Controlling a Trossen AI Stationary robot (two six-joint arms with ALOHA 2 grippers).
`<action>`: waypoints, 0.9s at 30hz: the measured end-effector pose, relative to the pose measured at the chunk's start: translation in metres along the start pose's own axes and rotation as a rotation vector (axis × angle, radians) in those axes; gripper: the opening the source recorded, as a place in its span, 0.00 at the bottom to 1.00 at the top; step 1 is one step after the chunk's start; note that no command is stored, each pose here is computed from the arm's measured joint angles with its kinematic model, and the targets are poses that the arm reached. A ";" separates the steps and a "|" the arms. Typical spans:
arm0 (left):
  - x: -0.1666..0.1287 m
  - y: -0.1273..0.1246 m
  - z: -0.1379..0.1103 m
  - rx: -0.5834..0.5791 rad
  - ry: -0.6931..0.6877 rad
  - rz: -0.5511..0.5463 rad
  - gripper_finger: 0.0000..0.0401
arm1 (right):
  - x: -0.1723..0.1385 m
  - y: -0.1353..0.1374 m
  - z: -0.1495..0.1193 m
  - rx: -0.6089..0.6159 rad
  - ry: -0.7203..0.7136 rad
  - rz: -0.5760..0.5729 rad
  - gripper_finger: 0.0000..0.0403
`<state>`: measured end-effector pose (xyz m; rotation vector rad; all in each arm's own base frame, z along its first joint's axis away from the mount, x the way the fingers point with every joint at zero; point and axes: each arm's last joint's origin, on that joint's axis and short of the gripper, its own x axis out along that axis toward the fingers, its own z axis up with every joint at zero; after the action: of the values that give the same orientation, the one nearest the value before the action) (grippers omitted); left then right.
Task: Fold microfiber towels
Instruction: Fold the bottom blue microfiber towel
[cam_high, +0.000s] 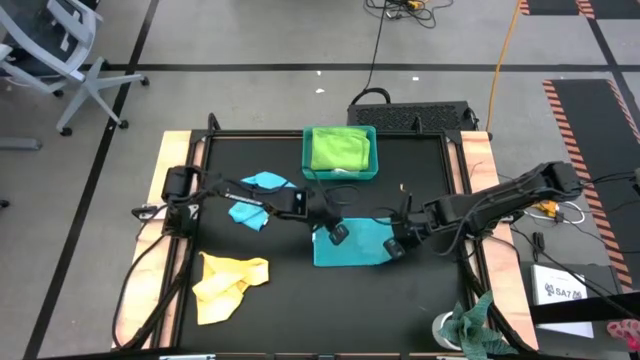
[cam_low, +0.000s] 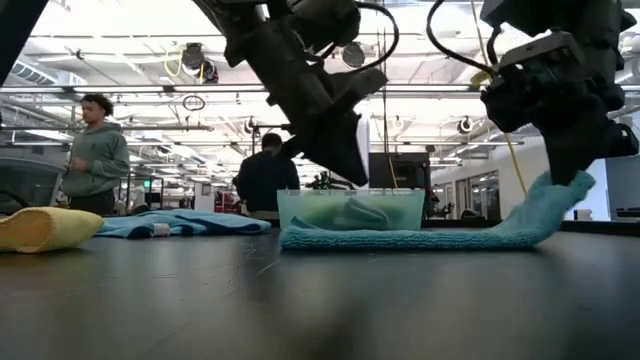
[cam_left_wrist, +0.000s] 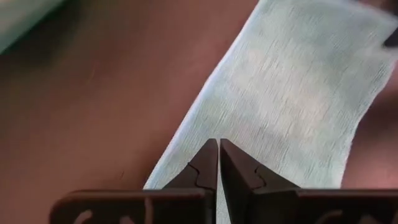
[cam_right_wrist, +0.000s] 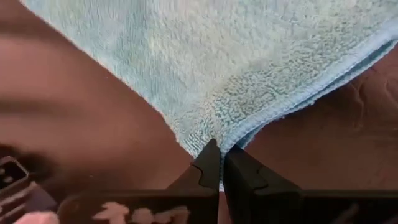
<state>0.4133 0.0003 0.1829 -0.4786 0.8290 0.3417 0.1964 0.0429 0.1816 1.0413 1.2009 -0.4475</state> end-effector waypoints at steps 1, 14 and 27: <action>0.000 0.001 0.000 0.006 0.007 -0.003 0.04 | 0.001 0.000 0.000 -0.005 0.012 -0.001 0.00; 0.000 0.002 -0.001 0.000 0.029 -0.004 0.05 | -0.001 -0.013 -0.012 -0.047 0.172 -0.118 0.00; -0.020 -0.010 -0.011 0.029 0.074 0.028 0.01 | -0.016 0.010 0.003 -0.193 0.179 -0.184 0.00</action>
<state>0.3984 -0.0157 0.1943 -0.4549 0.9118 0.3389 0.2006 0.0417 0.2000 0.8213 1.4774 -0.3780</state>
